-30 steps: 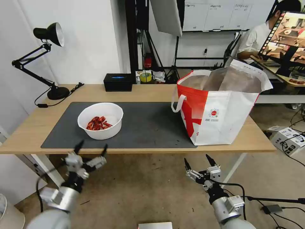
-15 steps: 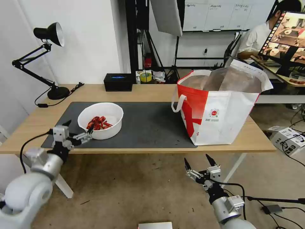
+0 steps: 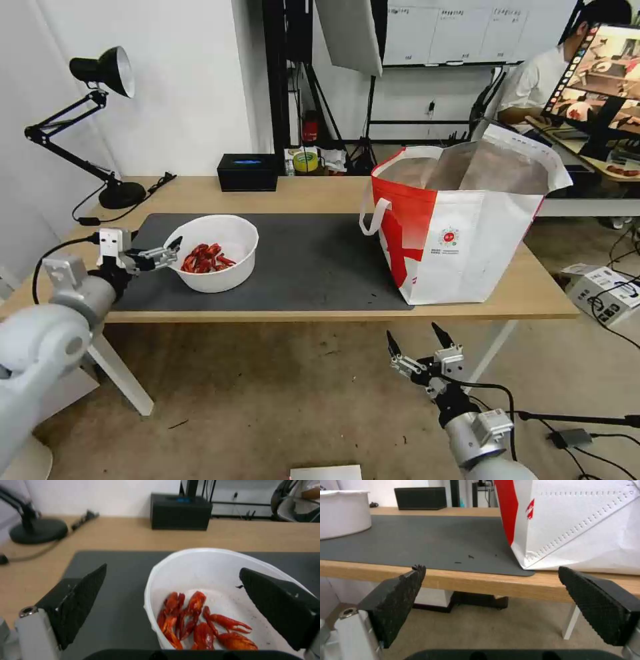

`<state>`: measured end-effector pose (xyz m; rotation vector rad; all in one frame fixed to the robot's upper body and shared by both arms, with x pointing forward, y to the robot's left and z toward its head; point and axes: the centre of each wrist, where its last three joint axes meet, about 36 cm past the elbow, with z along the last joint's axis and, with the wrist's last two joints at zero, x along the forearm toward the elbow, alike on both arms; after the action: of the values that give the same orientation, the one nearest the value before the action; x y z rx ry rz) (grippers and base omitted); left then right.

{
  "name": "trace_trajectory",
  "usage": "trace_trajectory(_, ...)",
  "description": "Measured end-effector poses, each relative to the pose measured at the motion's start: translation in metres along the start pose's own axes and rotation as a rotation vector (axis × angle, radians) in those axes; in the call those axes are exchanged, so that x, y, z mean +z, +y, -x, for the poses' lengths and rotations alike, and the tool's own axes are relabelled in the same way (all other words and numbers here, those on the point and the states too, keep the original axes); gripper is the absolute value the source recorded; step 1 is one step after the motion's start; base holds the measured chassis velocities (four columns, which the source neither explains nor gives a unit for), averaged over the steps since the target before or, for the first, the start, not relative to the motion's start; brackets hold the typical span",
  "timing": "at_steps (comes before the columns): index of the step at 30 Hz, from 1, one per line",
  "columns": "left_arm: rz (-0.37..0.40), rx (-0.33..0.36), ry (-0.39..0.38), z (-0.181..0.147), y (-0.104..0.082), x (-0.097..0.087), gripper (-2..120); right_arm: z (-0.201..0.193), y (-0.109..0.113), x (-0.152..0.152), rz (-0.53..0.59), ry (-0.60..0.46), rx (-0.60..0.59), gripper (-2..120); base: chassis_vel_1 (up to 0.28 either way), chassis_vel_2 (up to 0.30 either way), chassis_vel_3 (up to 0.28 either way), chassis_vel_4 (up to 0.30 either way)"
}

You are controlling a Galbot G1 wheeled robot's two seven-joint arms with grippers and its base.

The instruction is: Pick up the trash from the table and place it into the takeout bag.

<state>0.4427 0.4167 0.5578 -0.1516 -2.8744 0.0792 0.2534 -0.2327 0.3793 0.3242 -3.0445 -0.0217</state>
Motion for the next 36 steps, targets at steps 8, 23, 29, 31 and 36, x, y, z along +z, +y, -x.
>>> trace_trajectory(8, -0.082, 0.036, 0.185, 0.014, 0.016, -0.026, 100, 0.000, 0.000, 0.000, 0.000, 0.000, 0.000, 100, 0.000, 0.000, 0.000, 0.000)
trace_trajectory(23, -0.209, -0.072, 0.352, 0.058, 0.004, -0.048, 100, 0.000, 0.000, 0.000, 0.000, 0.000, 0.000, 100, 0.000, 0.000, 0.000, 0.000)
trace_trajectory(29, -0.214, -0.126, 0.398, 0.072, 0.000, -0.037, 100, 0.000, 0.000, 0.000, 0.000, 0.000, 0.000, 100, 0.000, 0.000, 0.000, 0.000)
trace_trajectory(31, -0.215, -0.137, 0.415, 0.078, -0.001, -0.031, 100, 0.000, 0.000, 0.000, 0.000, 0.000, 0.000, 100, 0.000, 0.000, 0.000, 0.000)
trace_trajectory(36, -0.218, -0.139, 0.424, 0.083, -0.003, -0.027, 100, 0.000, 0.000, 0.000, 0.000, 0.000, 0.000, 100, 0.000, 0.000, 0.000, 0.000)
